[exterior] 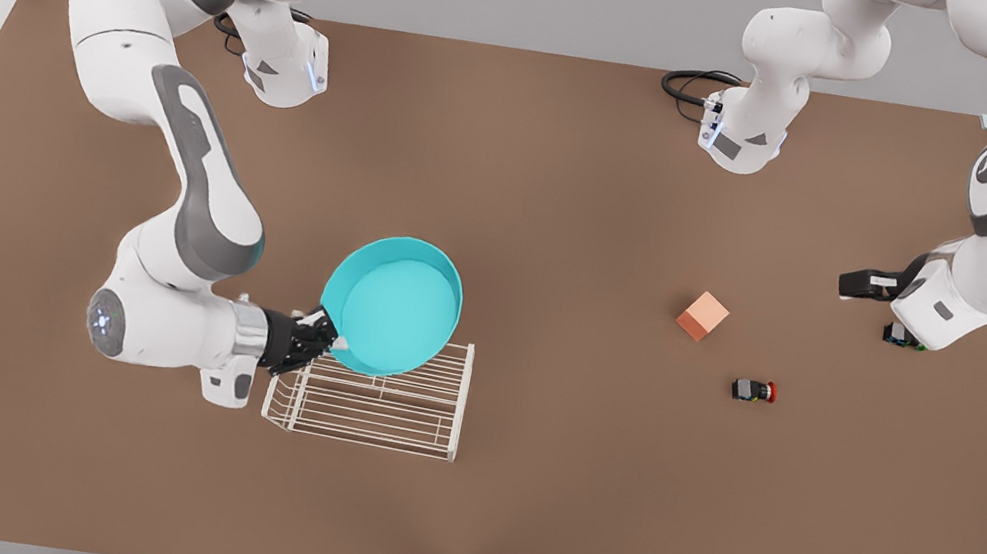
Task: Place the plate on the shelf with right arm and place the red button switch in the plate with left arm
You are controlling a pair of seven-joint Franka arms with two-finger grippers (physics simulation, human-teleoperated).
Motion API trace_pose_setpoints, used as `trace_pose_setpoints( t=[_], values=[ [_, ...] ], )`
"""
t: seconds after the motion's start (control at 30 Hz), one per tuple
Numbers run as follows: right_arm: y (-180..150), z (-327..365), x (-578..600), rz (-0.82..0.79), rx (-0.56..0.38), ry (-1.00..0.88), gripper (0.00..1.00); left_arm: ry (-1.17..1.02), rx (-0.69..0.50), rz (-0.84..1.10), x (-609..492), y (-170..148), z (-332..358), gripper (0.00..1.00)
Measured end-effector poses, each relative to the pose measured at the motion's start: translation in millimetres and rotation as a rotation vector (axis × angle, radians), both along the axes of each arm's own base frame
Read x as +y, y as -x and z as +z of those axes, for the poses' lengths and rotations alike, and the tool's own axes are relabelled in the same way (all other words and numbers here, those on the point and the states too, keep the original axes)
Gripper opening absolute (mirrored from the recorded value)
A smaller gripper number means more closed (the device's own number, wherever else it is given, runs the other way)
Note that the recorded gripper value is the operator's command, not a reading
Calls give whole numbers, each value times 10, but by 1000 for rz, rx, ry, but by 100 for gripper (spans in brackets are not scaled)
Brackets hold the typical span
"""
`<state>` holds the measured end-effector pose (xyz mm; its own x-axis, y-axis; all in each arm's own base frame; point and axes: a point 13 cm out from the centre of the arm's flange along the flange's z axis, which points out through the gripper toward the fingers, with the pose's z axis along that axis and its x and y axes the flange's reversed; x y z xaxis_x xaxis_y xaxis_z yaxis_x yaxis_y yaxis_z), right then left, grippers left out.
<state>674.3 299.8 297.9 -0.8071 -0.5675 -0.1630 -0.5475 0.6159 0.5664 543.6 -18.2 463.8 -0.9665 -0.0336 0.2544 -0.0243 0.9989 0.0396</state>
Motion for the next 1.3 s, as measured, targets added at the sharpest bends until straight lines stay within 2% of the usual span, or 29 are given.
trace_pose_setpoints(
  t=[0.2, 0.33, 0.4, 0.5, 0.63, 0.73, 0.77, 0.8, 0.97, 1.13, 1.2, 1.3],
  values=[
    [-262, -373, -162, -137, -21, 103, 21, -16, 125, 37, 137, -212, -1002, 100],
    [-314, -522, -288, -204, -6, 143, 21, -84, 230, 137, 117, 253, -2412, 100],
    [-298, -601, -293, -227, 8, 156, 21, -117, 188, 236, 102, 390, -2948, 100],
    [-258, -677, -224, -248, 25, 166, 21, -149, 49, 433, 66, 257, -3305, 100],
    [-259, -738, -133, -277, 35, 168, 21, -159, -96, 682, 0, 23, -3424, 100],
    [-270, -807, -86, -297, 42, 168, 21, -161, -159, 843, 15, -107, -3440, 100],
    [-276, -814, -78, -304, 43, 168, 38, -163, -171, 889, 10, -128, -3456, 100],
    [-281, -836, -75, -311, 46, 169, 100, -164, -182, 933, 4, -154, -3479, 100],
    [-309, -818, -90, -339, 41, 186, 100, -167, -206, 1160, -24, -274, -3724, 100],
    [-361, 25, -182, -361, -50, 192, 100, -158, -236, 1337, -22, -439, -3864, 100],
    [-436, 336, -684, -405, -68, 230, 100, -156, -246, 1395, 5, -477, -3919, 100],
    [-539, 429, -1925, -500, -57, 337, 100, -157, -255, 1463, 87, -510, -3959, 100]
  ],
)
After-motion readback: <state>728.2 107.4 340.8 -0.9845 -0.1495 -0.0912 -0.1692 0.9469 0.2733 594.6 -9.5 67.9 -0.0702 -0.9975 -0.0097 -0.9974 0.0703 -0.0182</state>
